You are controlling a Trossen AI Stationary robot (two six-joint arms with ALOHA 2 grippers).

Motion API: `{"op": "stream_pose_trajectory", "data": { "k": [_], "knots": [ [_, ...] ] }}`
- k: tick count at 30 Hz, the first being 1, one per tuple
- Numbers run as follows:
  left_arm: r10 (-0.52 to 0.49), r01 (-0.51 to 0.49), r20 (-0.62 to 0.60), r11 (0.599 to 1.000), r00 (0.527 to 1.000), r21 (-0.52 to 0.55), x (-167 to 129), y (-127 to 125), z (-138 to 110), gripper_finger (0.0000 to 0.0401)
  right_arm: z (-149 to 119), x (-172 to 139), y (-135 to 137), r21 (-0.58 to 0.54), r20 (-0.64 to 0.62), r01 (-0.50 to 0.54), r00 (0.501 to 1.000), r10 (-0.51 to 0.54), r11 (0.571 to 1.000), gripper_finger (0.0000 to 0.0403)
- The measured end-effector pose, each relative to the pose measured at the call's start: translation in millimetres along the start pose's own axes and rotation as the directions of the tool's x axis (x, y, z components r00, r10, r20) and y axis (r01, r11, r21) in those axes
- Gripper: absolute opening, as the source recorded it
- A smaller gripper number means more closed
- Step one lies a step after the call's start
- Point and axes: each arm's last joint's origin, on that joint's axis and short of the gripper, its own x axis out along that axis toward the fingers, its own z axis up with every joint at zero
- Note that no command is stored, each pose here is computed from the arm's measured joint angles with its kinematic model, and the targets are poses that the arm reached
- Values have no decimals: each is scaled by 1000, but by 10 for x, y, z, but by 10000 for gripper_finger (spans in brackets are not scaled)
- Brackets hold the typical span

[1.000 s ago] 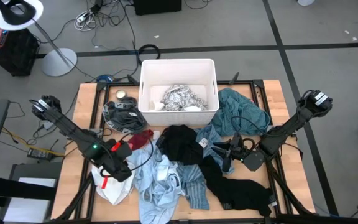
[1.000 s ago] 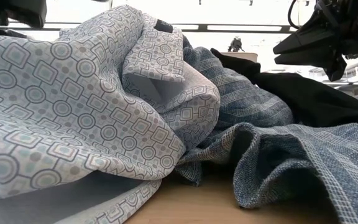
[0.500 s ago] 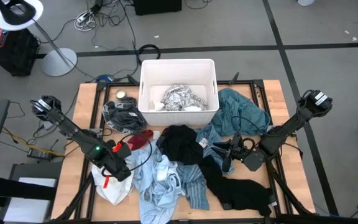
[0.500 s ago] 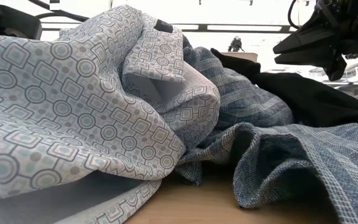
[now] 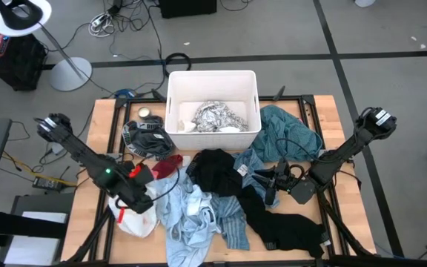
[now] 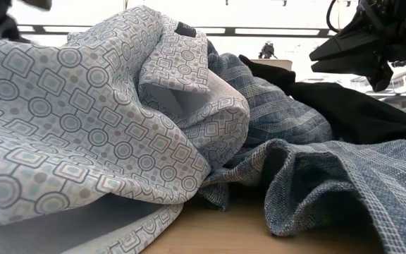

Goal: Sort clothes
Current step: Put the middle left white boxers into the laundry bin

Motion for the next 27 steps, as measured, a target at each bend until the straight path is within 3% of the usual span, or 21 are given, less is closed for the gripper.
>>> {"op": "stream_pose_trajectory", "data": {
  "k": [12, 27],
  "knots": [
    [8, -14, 313, 1000, 950, 18, -926, 122, 332, 0, 1, 1, -1, 0, 0, 1, 1000, -1, 1000, 112],
    [10, -62, 545, 995, 838, 77, -1596, 419, 788, 0, 0, 1, -1, 1, 0, 1, 1000, -1, 1000, 112]
  ]
}}
